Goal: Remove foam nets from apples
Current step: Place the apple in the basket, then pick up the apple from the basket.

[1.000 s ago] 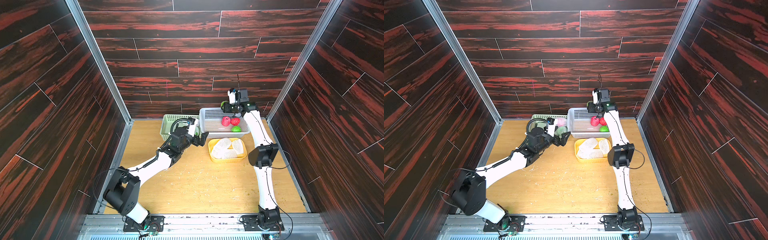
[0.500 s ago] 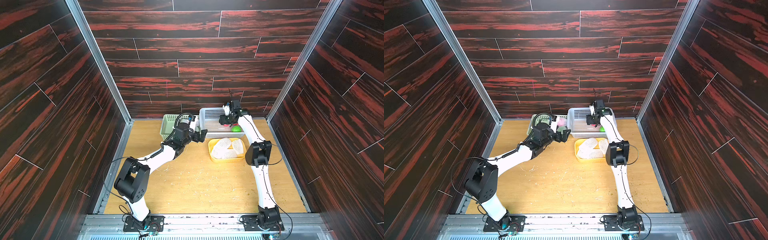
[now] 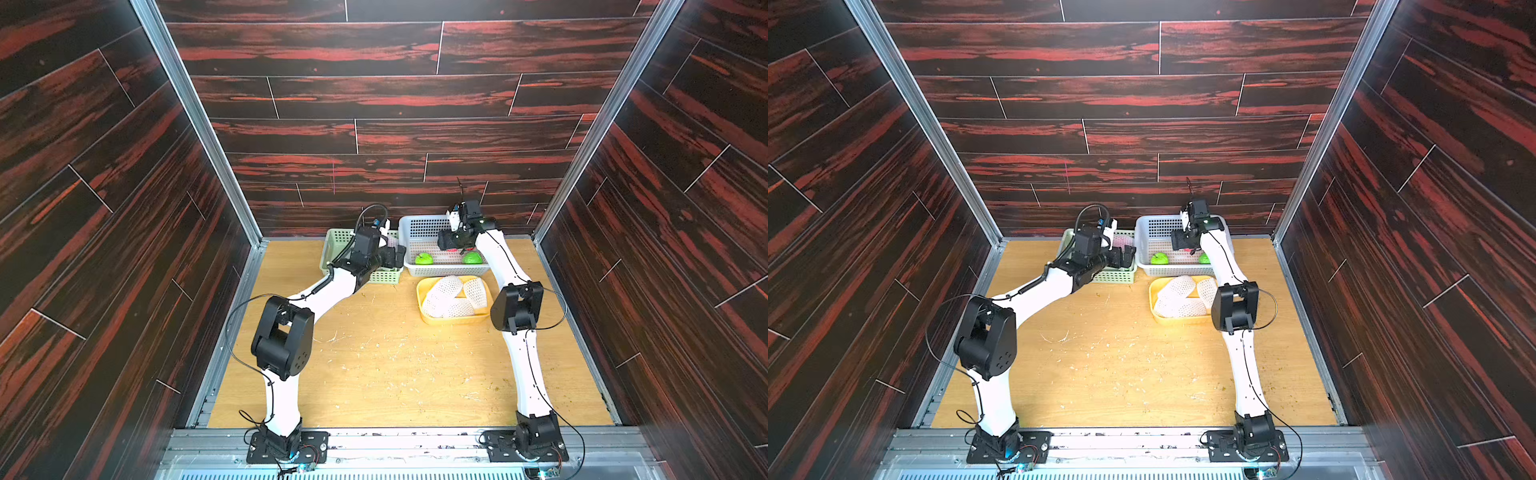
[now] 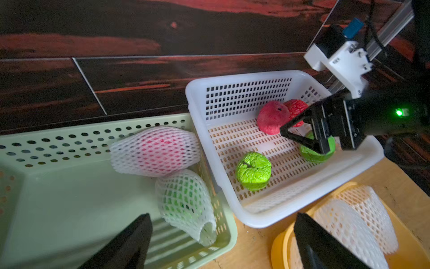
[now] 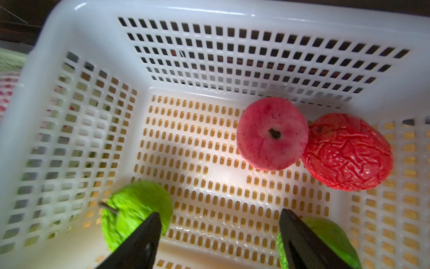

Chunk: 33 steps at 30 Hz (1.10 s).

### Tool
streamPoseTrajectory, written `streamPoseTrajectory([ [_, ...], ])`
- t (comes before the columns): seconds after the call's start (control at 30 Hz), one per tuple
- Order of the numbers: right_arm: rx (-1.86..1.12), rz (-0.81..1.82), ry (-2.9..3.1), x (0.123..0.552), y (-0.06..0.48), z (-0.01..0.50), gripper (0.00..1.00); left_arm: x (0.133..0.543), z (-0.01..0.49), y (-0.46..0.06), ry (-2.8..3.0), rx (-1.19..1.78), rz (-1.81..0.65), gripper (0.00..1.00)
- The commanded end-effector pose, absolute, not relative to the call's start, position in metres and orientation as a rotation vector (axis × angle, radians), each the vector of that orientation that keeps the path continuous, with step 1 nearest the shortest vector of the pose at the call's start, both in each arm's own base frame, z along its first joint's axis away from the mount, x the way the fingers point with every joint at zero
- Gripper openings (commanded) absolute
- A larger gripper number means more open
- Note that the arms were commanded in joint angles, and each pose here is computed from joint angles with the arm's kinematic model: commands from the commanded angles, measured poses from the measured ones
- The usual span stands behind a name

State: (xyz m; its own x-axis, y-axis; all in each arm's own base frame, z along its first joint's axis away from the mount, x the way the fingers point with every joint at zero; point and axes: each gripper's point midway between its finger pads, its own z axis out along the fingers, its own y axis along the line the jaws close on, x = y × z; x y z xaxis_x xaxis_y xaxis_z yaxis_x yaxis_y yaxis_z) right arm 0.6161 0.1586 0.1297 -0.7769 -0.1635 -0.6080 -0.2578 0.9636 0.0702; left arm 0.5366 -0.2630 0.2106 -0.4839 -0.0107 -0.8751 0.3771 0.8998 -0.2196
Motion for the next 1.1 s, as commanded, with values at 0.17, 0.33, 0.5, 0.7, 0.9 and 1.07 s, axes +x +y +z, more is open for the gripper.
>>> streamPoseTrajectory([
  [0.17, -0.415, 0.313, 2.245, 0.560, 0.199, 0.278, 0.85, 0.560, 0.181, -0.245, 2.230, 0.166, -0.404, 1.00],
  [0.33, -0.455, 0.427, 2.036, 0.510, 0.215, 0.333, 0.86, 0.581, 0.167, -0.233, 2.265, 0.103, -0.393, 1.00],
  [0.5, -0.454, 0.558, 1.806, 0.443, 0.218, 0.344, 0.87, 0.586, 0.150, -0.249, 2.338, 0.138, -0.519, 1.00],
  [0.7, -0.709, 0.669, 1.551, 0.343, 0.244, 0.305, 0.90, 0.589, 0.125, -0.251, 2.400, 0.095, -0.535, 1.00],
  [0.9, -0.738, 0.778, 1.486, 0.294, 0.249, 0.269, 0.90, 0.597, 0.112, -0.252, 2.424, 0.067, -0.528, 1.00],
  [1.07, -0.751, 0.802, 1.496, 0.285, 0.256, 0.245, 0.90, 0.601, 0.102, -0.250, 2.452, 0.059, -0.490, 1.00],
])
